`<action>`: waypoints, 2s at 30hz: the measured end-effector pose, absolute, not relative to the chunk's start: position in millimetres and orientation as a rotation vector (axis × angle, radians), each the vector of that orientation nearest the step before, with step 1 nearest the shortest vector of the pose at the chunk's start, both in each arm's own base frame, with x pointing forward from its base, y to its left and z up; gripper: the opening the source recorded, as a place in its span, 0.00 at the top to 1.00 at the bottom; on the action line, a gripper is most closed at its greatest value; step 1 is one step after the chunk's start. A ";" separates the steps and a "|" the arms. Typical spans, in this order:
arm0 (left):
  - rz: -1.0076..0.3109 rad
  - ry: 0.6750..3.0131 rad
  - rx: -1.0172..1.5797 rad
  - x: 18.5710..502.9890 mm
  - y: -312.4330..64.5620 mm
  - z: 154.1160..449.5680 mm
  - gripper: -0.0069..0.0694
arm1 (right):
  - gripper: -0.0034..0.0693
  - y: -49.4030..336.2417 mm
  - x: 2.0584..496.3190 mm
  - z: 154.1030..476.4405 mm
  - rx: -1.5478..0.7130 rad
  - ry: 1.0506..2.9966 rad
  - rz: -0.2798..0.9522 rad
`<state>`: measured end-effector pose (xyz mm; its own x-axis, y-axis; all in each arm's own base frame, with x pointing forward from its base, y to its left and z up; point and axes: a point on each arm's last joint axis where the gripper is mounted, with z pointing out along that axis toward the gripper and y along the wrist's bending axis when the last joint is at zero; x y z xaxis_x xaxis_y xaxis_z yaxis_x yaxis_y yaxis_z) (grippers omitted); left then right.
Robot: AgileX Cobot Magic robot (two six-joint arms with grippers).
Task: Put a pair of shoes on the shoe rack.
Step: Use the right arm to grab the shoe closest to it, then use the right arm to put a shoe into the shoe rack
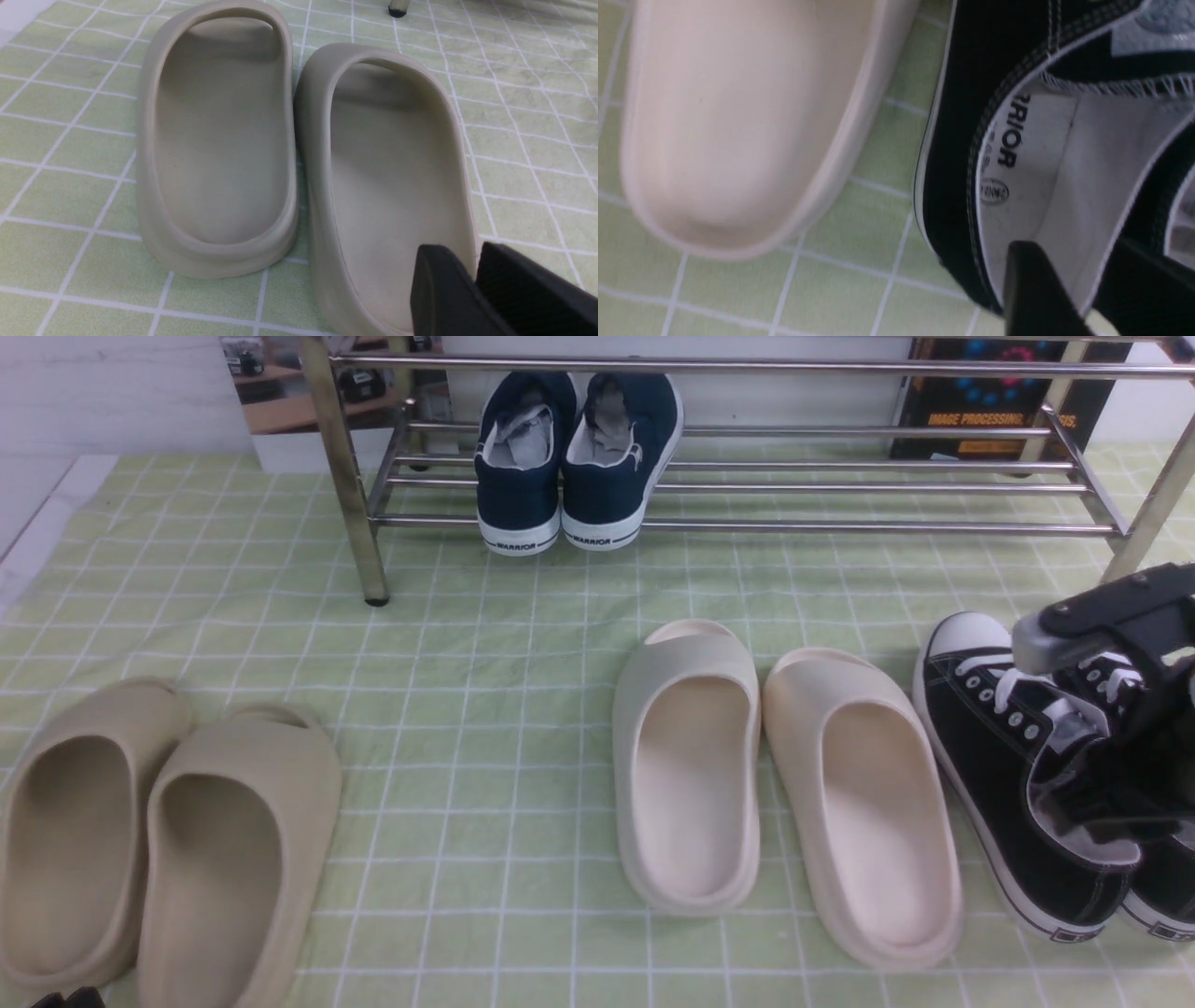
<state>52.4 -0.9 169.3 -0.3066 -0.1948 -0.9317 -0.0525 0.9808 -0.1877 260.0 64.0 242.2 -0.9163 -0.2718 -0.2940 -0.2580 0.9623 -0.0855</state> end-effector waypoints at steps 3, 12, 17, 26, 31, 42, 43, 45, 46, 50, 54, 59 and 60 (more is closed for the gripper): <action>-0.142 1.881 -0.179 52.4 -0.9 169.3 0.73 | 0.36 68.4 273.1 224.2 -0.389 2.807 -0.059; -0.142 1.881 -0.179 52.4 -0.9 169.3 0.72 | 0.73 75.4 282.2 199.9 -0.390 2.880 -0.042; -0.142 1.881 -0.179 52.4 -0.9 169.3 0.72 | 0.94 78.7 272.9 224.2 -0.450 2.869 -0.054; -0.142 1.881 -0.179 52.4 -0.9 169.3 0.71 | 0.94 92.6 277.1 296.3 -0.547 2.756 -0.045; -0.142 1.881 -0.179 52.4 -0.9 169.3 0.70 | 0.94 101.1 307.7 314.3 -0.601 2.673 -0.087; -0.142 1.881 -0.179 52.4 -0.9 169.3 0.69 | 0.94 125.2 385.1 298.8 -0.652 2.647 -0.148; -0.142 1.881 -0.179 52.4 -0.9 169.3 0.68 | 0.94 127.1 397.4 297.6 -0.644 2.636 -0.149; -0.142 1.881 -0.179 52.4 -0.9 169.3 0.68 | 0.94 126.0 412.7 296.0 -0.623 2.623 -0.150; -0.142 1.881 -0.179 52.4 -0.9 169.3 0.68 | 0.94 124.9 419.2 295.4 -0.608 2.616 -0.151; -0.142 1.881 -0.179 52.4 -0.9 169.3 0.67 | 0.94 116.7 442.3 292.0 -0.562 2.599 -0.161; -0.142 1.881 -0.179 52.4 -0.9 169.3 0.67 | 0.94 109.6 460.0 286.4 -0.548 2.564 -0.180; -0.142 1.881 -0.179 52.4 -0.9 169.3 0.67 | 0.94 106.9 476.2 274.0 -0.542 2.507 -0.190; -0.142 1.881 -0.179 52.4 -0.9 169.3 0.67 | 0.94 107.7 478.7 271.9 -0.544 2.491 -0.188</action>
